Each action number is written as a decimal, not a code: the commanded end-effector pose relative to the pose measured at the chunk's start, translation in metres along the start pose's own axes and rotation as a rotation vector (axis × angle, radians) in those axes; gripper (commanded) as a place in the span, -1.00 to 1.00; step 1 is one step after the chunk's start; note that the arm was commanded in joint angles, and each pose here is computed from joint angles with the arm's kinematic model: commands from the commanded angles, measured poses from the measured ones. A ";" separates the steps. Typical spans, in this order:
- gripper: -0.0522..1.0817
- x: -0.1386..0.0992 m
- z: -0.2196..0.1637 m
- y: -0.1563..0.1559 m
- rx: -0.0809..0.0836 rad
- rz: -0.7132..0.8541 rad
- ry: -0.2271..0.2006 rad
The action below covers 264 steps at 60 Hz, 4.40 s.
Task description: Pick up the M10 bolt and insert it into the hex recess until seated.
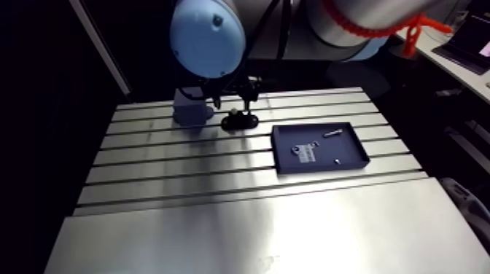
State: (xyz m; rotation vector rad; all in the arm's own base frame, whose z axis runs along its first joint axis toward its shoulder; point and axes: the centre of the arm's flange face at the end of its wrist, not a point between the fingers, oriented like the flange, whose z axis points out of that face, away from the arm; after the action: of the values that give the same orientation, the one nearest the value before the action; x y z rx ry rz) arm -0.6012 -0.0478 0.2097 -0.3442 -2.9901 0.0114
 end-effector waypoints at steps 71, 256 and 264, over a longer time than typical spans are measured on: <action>-0.08 0.000 0.009 0.002 0.001 0.003 0.000; 0.32 0.001 0.013 0.001 -0.002 0.001 -0.005; 0.33 0.001 0.012 0.001 -0.002 0.001 -0.005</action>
State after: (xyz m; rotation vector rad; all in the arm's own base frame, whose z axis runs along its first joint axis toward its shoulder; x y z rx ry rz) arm -0.6034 -0.0462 0.1968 -0.3468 -2.9956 0.0082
